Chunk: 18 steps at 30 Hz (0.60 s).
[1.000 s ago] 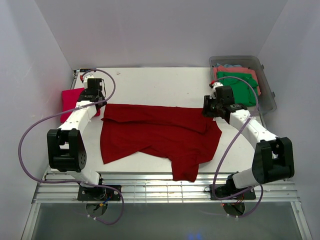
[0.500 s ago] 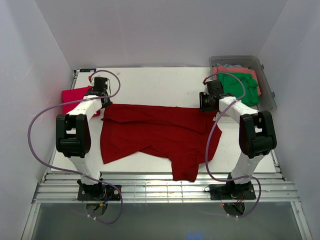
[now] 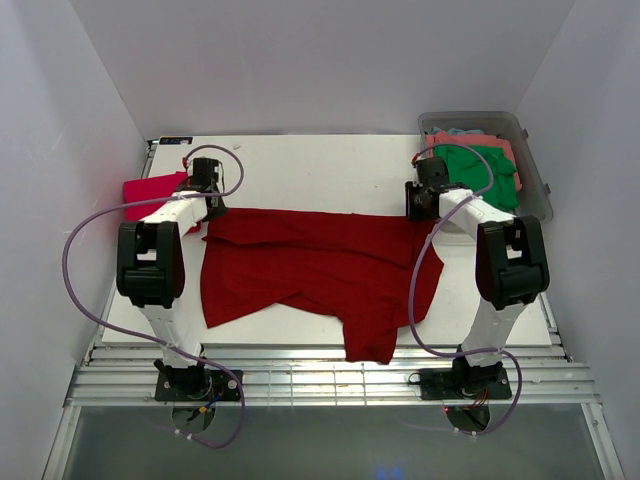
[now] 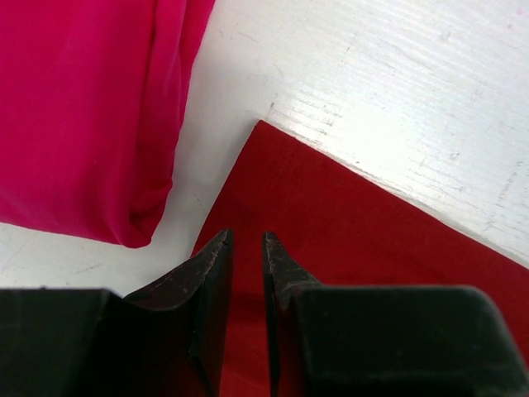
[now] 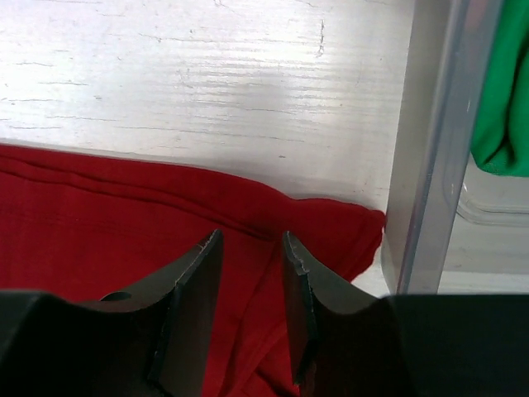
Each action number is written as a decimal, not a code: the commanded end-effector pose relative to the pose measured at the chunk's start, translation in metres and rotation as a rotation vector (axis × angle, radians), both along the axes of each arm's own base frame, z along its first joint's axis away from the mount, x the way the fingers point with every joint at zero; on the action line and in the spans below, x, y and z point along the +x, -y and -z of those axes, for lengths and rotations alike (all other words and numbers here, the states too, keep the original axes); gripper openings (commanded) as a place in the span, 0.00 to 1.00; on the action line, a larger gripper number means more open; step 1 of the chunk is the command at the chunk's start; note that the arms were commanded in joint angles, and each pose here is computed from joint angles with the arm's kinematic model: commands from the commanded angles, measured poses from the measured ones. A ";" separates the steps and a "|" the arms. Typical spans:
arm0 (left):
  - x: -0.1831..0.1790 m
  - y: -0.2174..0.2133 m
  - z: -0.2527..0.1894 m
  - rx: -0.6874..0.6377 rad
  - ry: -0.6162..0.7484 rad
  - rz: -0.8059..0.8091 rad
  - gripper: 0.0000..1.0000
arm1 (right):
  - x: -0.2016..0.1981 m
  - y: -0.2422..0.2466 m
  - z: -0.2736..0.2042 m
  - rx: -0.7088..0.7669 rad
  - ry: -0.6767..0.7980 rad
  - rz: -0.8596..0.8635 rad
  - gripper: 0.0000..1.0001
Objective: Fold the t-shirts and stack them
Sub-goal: Fold the tshirt
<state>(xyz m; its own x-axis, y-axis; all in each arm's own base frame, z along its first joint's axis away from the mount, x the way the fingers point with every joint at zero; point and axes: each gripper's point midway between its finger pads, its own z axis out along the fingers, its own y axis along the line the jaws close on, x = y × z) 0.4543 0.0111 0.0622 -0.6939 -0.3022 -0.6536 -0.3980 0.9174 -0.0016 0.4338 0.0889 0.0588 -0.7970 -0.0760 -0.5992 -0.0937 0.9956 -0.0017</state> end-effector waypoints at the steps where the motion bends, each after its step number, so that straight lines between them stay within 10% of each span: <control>1: 0.012 0.004 -0.009 -0.015 0.041 0.003 0.31 | -0.002 0.006 0.007 -0.015 -0.021 0.014 0.41; 18: 0.009 0.001 0.000 0.005 0.015 0.005 0.30 | -0.012 0.000 0.026 0.015 -0.083 0.001 0.31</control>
<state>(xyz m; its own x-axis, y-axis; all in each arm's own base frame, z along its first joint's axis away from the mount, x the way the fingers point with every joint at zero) 0.4541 0.0110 0.0501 -0.7096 -0.3001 -0.6375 -0.3960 0.9182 0.0086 0.4221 0.0881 0.0281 -0.8473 -0.0796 -0.5252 -0.0987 0.9951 0.0084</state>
